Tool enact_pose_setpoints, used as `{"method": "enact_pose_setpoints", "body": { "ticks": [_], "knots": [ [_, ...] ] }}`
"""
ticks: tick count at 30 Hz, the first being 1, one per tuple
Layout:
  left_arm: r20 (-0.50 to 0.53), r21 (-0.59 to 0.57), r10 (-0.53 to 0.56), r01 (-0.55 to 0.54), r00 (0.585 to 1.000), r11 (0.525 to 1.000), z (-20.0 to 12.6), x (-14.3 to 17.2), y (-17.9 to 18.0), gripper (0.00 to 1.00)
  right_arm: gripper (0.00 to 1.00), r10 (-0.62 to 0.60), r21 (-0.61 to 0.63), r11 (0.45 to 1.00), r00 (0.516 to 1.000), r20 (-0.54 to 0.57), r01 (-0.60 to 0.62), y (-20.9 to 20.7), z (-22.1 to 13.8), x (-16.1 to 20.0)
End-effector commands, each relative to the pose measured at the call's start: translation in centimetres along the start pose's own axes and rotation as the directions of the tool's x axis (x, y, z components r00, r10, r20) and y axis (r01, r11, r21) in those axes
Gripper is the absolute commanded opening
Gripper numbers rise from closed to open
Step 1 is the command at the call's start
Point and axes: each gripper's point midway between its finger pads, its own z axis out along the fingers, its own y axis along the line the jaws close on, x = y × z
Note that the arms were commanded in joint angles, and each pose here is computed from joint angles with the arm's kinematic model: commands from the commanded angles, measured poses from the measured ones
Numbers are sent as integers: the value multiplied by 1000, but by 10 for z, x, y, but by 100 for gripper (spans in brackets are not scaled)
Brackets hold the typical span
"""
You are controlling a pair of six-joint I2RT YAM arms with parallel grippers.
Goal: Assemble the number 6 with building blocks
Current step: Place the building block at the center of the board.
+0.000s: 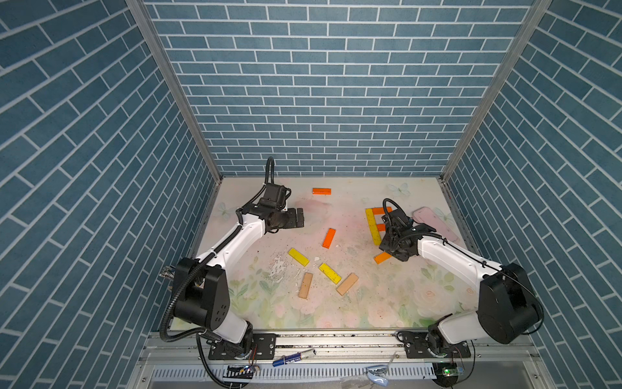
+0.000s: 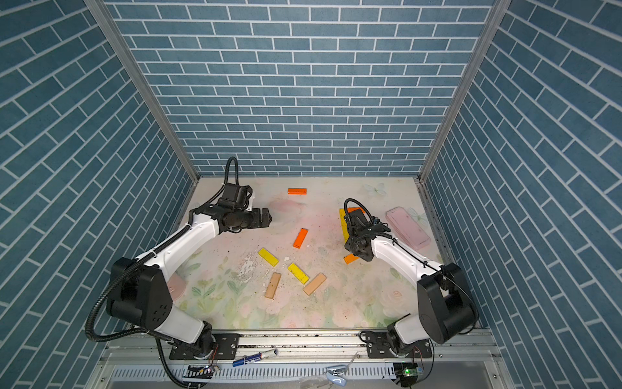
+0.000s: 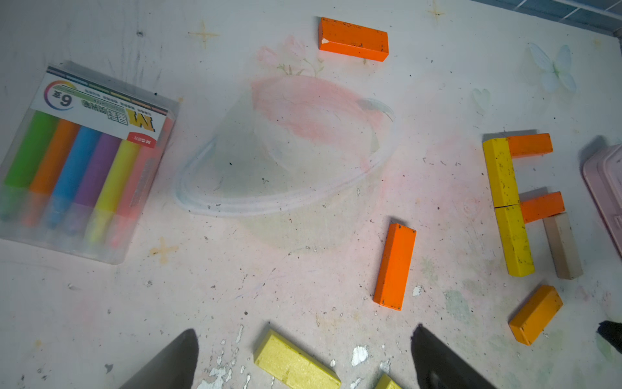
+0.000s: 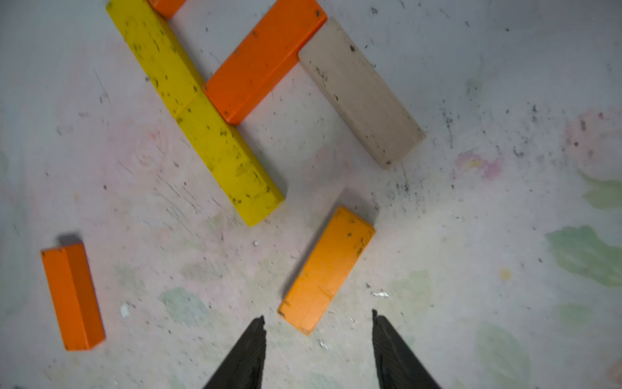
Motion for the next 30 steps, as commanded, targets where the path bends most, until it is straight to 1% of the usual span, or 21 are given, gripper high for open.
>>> {"method": "enact_pose_setpoints", "body": {
  "ticks": [1, 4, 8, 12, 15, 22, 30],
  "knots": [
    [27, 40, 18, -19, 999, 999, -6, -2, -8, 99, 62, -228, 10, 973, 971, -68, 229, -14, -8, 21],
    [26, 46, 18, -19, 1000, 999, -6, -2, -9, 99, 65, -310, 24, 949, 943, -124, 315, -17, -3, 31],
    [23, 50, 21, -22, 1000, 998, -5, -1, -10, 99, 67, -418, 27, 903, 889, -187, 430, -9, 9, 43],
    [22, 53, 27, -28, 999, 998, -3, 0, -10, 99, 67, -466, 35, 872, 851, -241, 488, -6, 24, 49],
    [24, 61, 27, -28, 999, 998, -4, 0, -11, 99, 67, -473, 44, 867, 847, -243, 497, -2, 31, 45],
    [18, 63, 27, -28, 999, 998, -2, 1, -11, 99, 64, -430, 43, 890, 866, -255, 454, 5, 46, 41],
    [19, 65, 28, -29, 999, 997, -2, 0, -12, 99, 63, -413, 52, 895, 868, -275, 443, -1, 53, 42]
  ]
}}
